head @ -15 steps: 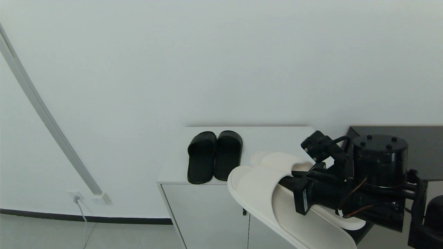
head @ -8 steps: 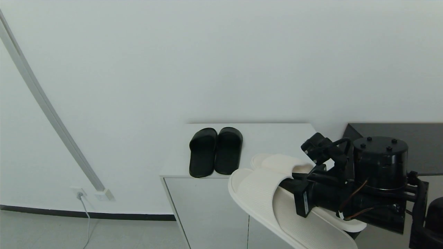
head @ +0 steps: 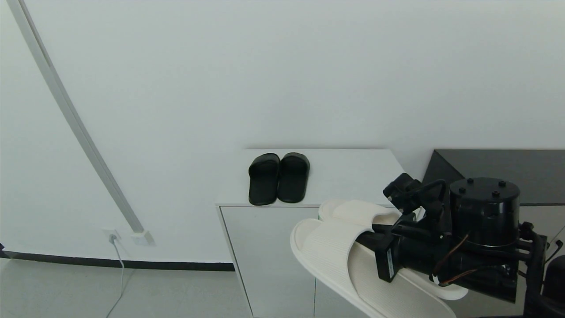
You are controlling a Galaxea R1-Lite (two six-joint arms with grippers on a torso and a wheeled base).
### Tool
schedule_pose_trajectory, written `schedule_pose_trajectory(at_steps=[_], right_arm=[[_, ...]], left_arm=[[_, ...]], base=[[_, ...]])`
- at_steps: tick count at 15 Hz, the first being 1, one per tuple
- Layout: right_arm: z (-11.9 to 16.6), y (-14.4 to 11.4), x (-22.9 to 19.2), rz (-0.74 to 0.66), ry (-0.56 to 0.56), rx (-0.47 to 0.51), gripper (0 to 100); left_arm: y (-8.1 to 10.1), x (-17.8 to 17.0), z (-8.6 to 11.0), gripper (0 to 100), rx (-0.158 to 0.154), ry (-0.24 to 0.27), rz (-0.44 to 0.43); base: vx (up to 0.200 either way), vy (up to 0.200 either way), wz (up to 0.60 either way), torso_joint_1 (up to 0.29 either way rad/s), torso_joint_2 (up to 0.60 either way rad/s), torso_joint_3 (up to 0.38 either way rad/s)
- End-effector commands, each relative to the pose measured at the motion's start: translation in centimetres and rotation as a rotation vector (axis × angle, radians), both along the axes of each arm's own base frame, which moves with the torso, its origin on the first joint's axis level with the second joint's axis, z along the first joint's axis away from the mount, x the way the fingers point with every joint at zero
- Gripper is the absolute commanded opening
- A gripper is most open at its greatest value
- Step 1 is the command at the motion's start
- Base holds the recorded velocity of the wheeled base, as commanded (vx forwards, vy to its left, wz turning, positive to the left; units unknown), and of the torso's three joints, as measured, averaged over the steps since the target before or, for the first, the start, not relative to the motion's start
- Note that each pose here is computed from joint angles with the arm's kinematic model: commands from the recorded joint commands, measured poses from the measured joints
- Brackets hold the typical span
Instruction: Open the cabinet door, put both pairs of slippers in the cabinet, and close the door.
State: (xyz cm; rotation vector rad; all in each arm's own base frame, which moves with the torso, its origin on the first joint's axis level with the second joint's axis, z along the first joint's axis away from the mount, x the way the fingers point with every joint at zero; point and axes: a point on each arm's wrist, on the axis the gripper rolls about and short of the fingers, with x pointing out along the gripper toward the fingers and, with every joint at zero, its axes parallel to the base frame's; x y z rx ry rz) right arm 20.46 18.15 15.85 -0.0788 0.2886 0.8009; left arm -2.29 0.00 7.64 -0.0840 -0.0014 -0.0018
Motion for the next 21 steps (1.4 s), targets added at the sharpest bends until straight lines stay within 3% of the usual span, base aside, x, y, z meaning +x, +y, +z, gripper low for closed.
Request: schedule_pose_trajectory(at_steps=[1, 15, 21], right_arm=[[-0.19, 0.05, 0.0, 0.003, 0.005, -0.004, 0], [-0.97, 0.31, 0.23, 0.007, 0.017, -0.026, 0], [-1.04, 0.28, 0.2, 0.007, 0.02, -0.028, 0]], left_arm=[[0.0, 0.0, 0.0, 0, 0.0, 0.0, 0.0], [0.0, 0.0, 0.0, 0, -0.002, 0.0, 0.002], [0.0, 0.01, -0.05, 0, -0.002, 0.001, 0.002]], base=[[0.0, 0.0, 0.0, 0.0, 0.0, 0.0], [0.0, 0.0, 0.0, 0.0, 0.0, 0.0], [0.0, 0.0, 0.0, -0.149, 0.34, 0.185]])
